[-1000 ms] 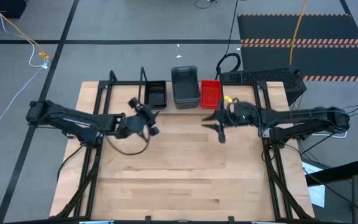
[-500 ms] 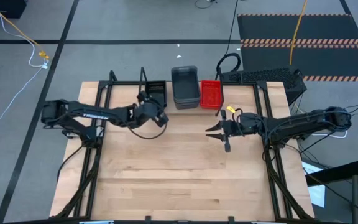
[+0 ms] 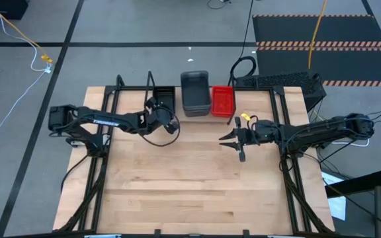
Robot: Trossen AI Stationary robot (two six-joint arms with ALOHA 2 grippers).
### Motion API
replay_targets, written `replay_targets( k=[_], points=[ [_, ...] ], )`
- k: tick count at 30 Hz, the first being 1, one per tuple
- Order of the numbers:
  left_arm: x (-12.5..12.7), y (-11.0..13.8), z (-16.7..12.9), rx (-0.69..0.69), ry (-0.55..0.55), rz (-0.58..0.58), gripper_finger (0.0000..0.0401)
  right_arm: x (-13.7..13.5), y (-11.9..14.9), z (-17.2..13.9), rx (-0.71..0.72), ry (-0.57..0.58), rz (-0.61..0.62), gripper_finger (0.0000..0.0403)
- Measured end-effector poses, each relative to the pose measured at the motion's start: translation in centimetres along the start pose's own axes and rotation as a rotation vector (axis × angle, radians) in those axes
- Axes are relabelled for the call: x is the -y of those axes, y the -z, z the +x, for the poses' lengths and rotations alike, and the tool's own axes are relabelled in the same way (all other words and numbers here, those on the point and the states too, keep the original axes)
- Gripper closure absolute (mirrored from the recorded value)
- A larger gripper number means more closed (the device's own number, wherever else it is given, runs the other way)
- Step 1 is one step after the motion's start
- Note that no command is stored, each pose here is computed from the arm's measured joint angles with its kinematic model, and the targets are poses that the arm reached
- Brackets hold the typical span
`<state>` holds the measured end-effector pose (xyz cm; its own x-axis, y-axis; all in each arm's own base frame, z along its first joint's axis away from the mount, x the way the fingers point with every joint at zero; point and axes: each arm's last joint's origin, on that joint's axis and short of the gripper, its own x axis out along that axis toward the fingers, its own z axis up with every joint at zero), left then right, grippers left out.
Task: Stack baskets on shelf by color
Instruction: Return to Home Position
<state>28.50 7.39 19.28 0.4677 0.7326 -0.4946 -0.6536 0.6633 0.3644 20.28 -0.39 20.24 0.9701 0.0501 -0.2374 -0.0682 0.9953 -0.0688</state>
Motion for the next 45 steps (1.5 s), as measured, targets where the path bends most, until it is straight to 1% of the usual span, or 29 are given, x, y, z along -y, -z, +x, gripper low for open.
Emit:
replay_targets(
  k=[4, 7, 12, 15, 18, 20, 22, 25, 27, 29, 31, 33, 36, 41, 43, 45],
  points=[
    [-0.5, -1.2, -1.8, 0.077, 0.017, -0.025, 0.0295, 0.0, 0.3, 0.0, -0.029, 0.001, -0.021, 0.033],
    [-1.1, -2.4, -3.6, 0.16, 0.033, -0.057, 0.0295, 0.0, 0.4, 0.0, -0.041, 0.01, -0.027, 0.033],
    [-1.8, -3.6, -6.3, 0.256, 0.073, -0.084, 0.0295, 0.2, 0.7, 0.0, -0.079, 0.087, -0.025, 0.033],
    [-1.4, -3.9, -7.4, 0.305, 0.109, -0.097, 0.0295, 0.3, 0.9, 0.1, -0.09, 0.099, -0.01, 0.033],
    [-0.5, -3.7, -8.5, 0.311, 0.155, -0.074, 0.0295, 0.3, 0.9, 0.3, -0.086, 0.099, 0.002, 0.033],
    [0.3, -3.2, -9.1, 0.292, 0.192, -0.054, 0.0295, 0.2, 1.1, 0.3, -0.101, 0.091, 0.016, 0.033],
    [1.1, -2.9, -9.9, 0.285, 0.227, -0.062, 0.0295, 0.1, 1.0, 0.4, -0.084, 0.061, 0.029, 0.033],
    [1.8, -2.7, -11.1, 0.305, 0.265, -0.047, 0.0295, -0.2, 0.6, 0.5, -0.038, -0.055, 0.031, 0.033],
    [1.5, -2.8, -12.2, 0.334, 0.284, -0.028, 0.0295, -0.4, -0.1, 0.3, 0.037, -0.147, 0.028, 0.033],
    [0.9, -3.2, -13.1, 0.373, 0.297, -0.036, 0.0295, -0.6, -1.0, -0.3, 0.108, -0.216, 0.038, 0.033],
    [-0.1, -3.2, -13.8, 0.39, 0.294, -0.031, 0.0295, -0.7, -2.0, -1.2, 0.172, -0.248, 0.04, 0.033],
    [-1.0, -3.2, -14.3, 0.434, 0.29, -0.058, 0.0295, -0.7, -2.7, -2.5, 0.21, -0.253, 0.039, 0.033],
    [-1.9, -1.5, -14.3, 0.472, 0.289, -0.088, 0.0295, -0.8, -3.6, -4.7, 0.27, -0.249, 0.027, 0.033],
    [-3.2, 2.7, -13.8, 0.512, 0.301, -0.157, 0.0295, -1.0, -4.4, -8.3, 0.354, -0.243, 0.004, 0.033],
    [-3.9, 4.1, -13.8, 0.531, 0.314, -0.174, 0.0295, -1.1, -4.5, -9.1, 0.376, -0.24, -0.007, 0.033],
    [-4.6, 5.0, -14.0, 0.574, 0.349, -0.201, 0.0295, -1.1, -4.0, -9.4, 0.391, -0.241, -0.011, 0.033]
  ],
)
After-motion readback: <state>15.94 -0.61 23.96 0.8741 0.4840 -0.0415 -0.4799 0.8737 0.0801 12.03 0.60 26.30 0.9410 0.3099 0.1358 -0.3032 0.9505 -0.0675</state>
